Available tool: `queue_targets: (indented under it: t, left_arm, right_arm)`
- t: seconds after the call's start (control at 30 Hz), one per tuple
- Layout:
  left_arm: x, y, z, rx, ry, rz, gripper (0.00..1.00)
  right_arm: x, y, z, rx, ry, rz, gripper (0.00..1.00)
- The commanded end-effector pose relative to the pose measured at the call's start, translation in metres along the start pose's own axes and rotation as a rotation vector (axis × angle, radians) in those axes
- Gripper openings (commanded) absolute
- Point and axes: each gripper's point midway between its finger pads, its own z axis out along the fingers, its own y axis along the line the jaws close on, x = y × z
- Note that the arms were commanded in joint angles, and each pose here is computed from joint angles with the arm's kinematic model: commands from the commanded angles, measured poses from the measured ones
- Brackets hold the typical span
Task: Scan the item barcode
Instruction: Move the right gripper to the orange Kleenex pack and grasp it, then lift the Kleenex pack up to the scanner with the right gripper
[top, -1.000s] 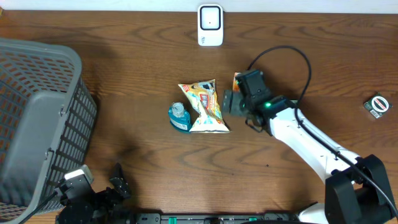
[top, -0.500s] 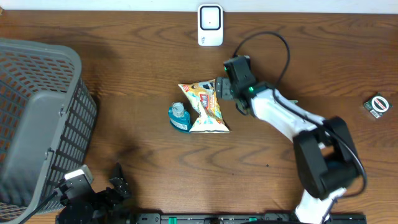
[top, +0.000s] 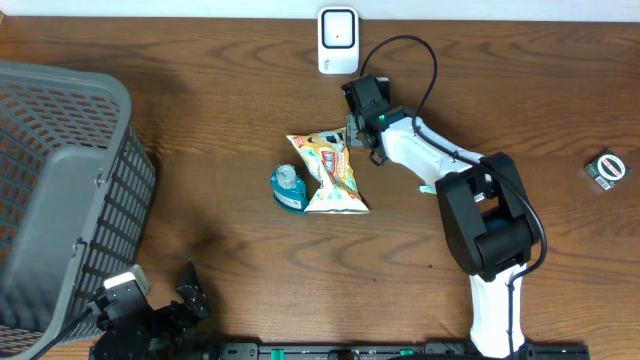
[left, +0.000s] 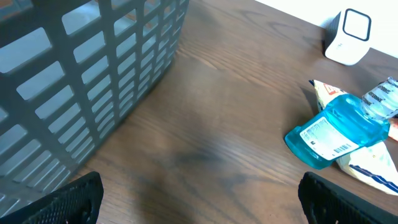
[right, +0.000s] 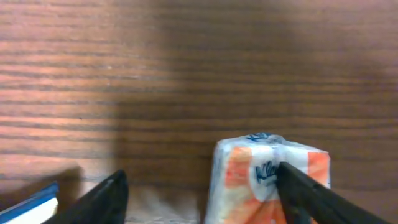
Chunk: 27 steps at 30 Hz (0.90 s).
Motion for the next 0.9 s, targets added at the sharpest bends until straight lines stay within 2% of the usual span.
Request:
queue_targets:
  t: [0.0, 0.1, 0.2, 0.27, 0.4, 0.53, 0.7, 0.87]
  left_arm:
    - [-0.002, -0.001, -0.002, 0.01, -0.011, 0.016, 0.99]
    - [-0.002, -0.001, -0.002, 0.01, -0.011, 0.016, 0.99]
    - [-0.002, -0.001, -0.002, 0.01, -0.011, 0.016, 0.99]
    - [-0.002, -0.001, -0.002, 0.01, -0.011, 0.016, 0.99]
    - [-0.002, -0.001, -0.002, 0.01, -0.011, 0.016, 0.99]
    - [-0.002, -0.001, -0.002, 0.01, -0.011, 0.016, 0.99]
    - [-0.002, -0.001, -0.002, 0.01, -0.011, 0.016, 0.99]
    - [-0.002, -0.001, -0.002, 0.01, -0.011, 0.016, 0.99]
  right_arm:
    - [0.033, -0.014, 0.025, 0.051, 0.107, 0.039, 0.6]
    - [0.039, -0.012, 0.024, 0.027, 0.138, 0.062, 0.44]
    - [0.049, 0.0, 0.021, -0.05, 0.206, 0.08, 0.16]
    - [0.056, -0.003, 0.019, -0.041, 0.24, 0.127, 0.02]
    - [0.062, -0.01, 0.015, -0.009, 0.283, 0.187, 0.01]
    - [0.052, -0.018, -0.003, 0.047, 0.319, 0.275, 0.01]
    - [0.043, -0.046, -0.045, 0.275, 0.351, 0.605, 0.01]
    - [0.057, -0.048, -0.082, 0.386, 0.455, 0.887, 0.01]
